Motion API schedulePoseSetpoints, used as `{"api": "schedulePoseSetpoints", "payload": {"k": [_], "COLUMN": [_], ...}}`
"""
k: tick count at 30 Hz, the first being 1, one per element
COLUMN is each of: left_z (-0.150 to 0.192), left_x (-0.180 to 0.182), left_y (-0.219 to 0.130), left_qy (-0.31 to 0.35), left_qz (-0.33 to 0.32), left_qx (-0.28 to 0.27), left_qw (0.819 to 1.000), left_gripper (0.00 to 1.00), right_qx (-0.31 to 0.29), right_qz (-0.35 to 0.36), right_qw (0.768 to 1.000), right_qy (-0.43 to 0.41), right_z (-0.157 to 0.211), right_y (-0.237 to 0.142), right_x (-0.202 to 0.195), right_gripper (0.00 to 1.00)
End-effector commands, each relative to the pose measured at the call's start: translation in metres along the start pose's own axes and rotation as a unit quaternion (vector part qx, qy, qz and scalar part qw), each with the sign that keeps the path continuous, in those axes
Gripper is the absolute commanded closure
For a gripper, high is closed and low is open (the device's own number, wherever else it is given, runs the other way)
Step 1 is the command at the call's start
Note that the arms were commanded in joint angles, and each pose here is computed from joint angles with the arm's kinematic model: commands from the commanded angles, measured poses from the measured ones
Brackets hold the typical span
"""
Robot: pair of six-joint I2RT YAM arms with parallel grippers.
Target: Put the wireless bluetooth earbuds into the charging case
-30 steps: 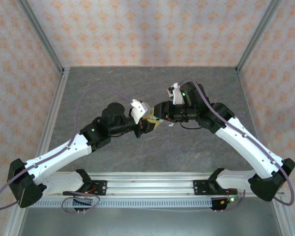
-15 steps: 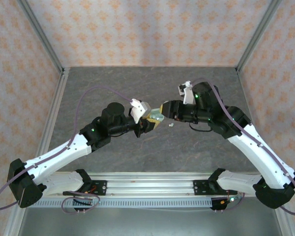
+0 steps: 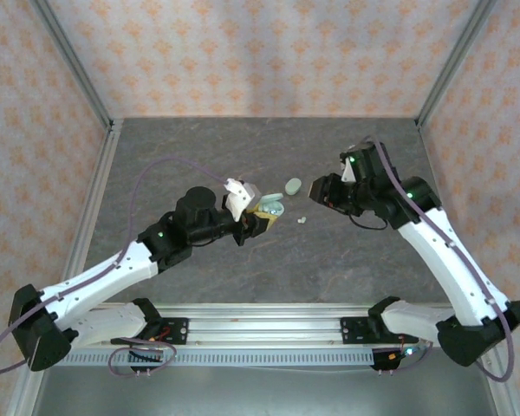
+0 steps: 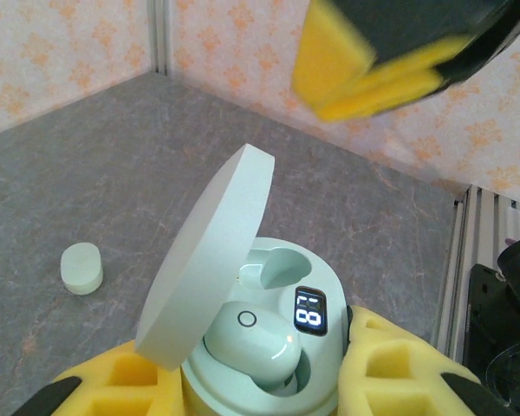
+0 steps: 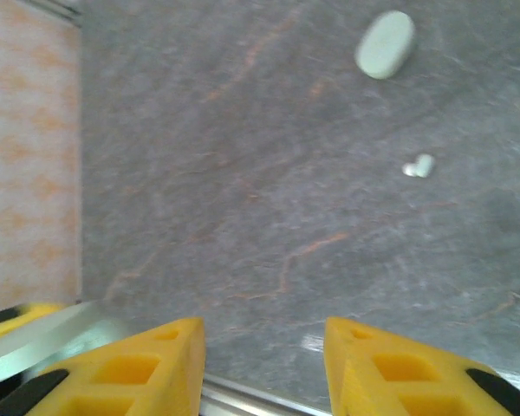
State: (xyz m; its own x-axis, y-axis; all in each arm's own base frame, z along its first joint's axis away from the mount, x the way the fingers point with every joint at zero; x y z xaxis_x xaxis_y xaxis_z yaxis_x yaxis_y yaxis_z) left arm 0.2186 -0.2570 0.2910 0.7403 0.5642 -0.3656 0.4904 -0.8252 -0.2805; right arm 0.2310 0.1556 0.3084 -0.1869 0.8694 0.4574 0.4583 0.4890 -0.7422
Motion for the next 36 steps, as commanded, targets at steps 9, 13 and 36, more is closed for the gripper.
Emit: {"api": "schedulePoseSetpoints", "payload": {"k": [9, 13, 36], "left_z": [0.008, 0.012, 0.019], "left_x": [0.003, 0.005, 0.010], "left_y": [-0.017, -0.017, -0.020], "left_qy": [0.004, 0.007, 0.024], "left_qz": [-0.020, -0.024, -0.042], "left_qx": [-0.013, -0.009, 0.011], "left_qw": [1.000, 1.000, 0.999], "left_gripper": [0.85, 0.85, 0.85], "right_qx": [0.080, 0.081, 0.126], "right_qz": [0.043, 0.058, 0.156], "right_qw": [0.994, 0.991, 0.974], "right_qy": [0.056, 0.088, 0.107], "right_z": [0.016, 0.019, 0.016], "right_y": [0.121, 0.155, 0.227], "right_x": [-0.049, -0.069, -0.115], "right_gripper": [0.68, 0.71, 0.70]}}
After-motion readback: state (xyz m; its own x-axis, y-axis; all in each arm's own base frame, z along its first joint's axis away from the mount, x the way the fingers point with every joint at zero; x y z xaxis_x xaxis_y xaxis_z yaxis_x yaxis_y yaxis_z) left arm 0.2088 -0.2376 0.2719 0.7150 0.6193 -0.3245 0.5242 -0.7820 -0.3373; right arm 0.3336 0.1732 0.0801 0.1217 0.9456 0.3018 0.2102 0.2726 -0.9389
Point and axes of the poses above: each hand's point on the last joint's axis, 136 mm out from that joint toward the fingers, its own y axis out along the fingers, its own x axis along the line the jaws close on, z = x × y, the point moved 4 cm from there along -y, back along the fingers, and after that the axes turned 14 degrees about -y, right-handed, at the moved point
